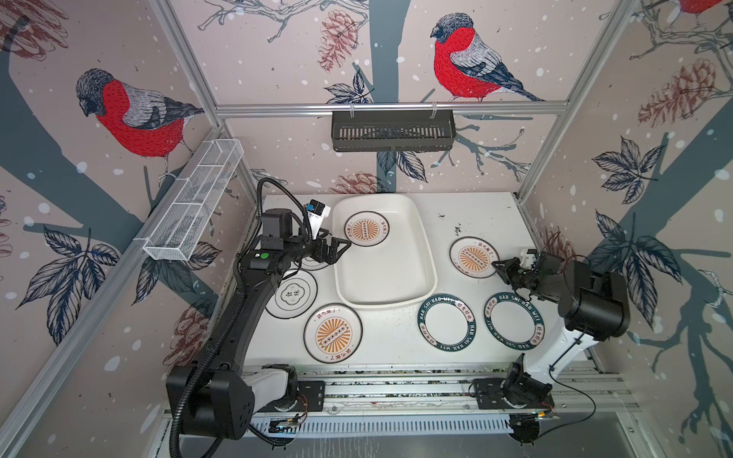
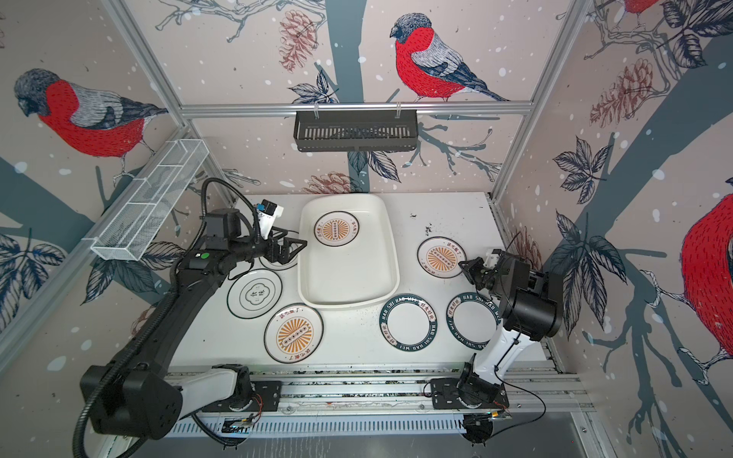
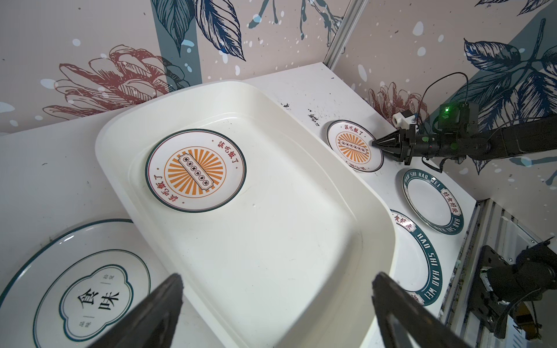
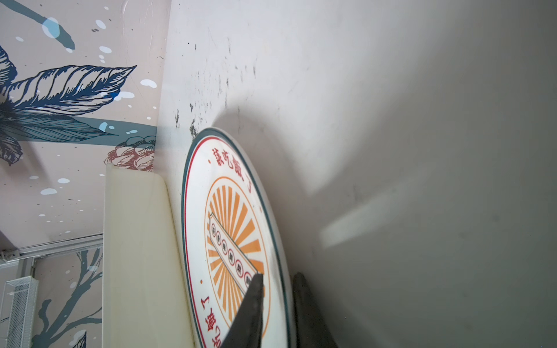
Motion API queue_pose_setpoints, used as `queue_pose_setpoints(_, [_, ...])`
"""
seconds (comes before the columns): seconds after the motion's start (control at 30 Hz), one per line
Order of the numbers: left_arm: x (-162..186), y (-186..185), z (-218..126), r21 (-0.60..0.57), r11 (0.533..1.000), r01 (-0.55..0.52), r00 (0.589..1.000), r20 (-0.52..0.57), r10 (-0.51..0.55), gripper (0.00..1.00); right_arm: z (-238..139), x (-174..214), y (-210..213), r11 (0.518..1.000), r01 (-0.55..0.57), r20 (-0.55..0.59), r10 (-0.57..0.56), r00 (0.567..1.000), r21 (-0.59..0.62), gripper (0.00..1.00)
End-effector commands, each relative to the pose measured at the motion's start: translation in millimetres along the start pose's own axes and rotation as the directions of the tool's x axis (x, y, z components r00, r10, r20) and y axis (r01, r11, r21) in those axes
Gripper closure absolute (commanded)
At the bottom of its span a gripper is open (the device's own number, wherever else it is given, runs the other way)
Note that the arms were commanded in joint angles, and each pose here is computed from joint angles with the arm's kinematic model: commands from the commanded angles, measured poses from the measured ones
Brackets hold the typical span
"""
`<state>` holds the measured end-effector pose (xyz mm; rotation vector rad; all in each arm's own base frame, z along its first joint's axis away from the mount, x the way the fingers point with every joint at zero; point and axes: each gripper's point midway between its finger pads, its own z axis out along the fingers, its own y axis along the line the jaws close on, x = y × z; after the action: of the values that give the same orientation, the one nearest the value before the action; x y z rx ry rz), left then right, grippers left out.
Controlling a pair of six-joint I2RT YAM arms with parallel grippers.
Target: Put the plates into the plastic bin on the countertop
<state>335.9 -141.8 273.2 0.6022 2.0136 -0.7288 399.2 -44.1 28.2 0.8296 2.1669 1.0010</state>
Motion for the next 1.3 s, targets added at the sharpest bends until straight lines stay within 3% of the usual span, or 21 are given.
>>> queue_pose_setpoints(0.0, [-4, -5, -1, 0.023, 1.000, -0.017, 1.000, 0.017, 0.017, 0.03, 3, -1, -1, 1.000, -0.015, -0.002, 0.015, 1.000, 0.007, 0.77])
queue_pose_setpoints(0.6, [-1, -8, -1, 0.034, 0.999, -0.019, 1.000, 0.020, 0.019, 0.03, 11, -4, 0, 1.000, -0.002, -0.048, 0.003, 0.999, 0.009, 0.79])
queue_pose_setpoints(0.87, [0, -8, -2, 0.034, 0.999, -0.019, 1.000, 0.021, 0.019, 0.03, 18, -4, 2, 0.999, 0.031, -0.082, -0.028, 0.996, 0.034, 0.76])
queue_pose_setpoints(1.27, [0, -11, -2, 0.051, 0.999, -0.011, 1.000, 0.026, 0.010, 0.03, 20, -3, 3, 0.999, 0.027, -0.090, -0.023, 0.996, 0.034, 0.87])
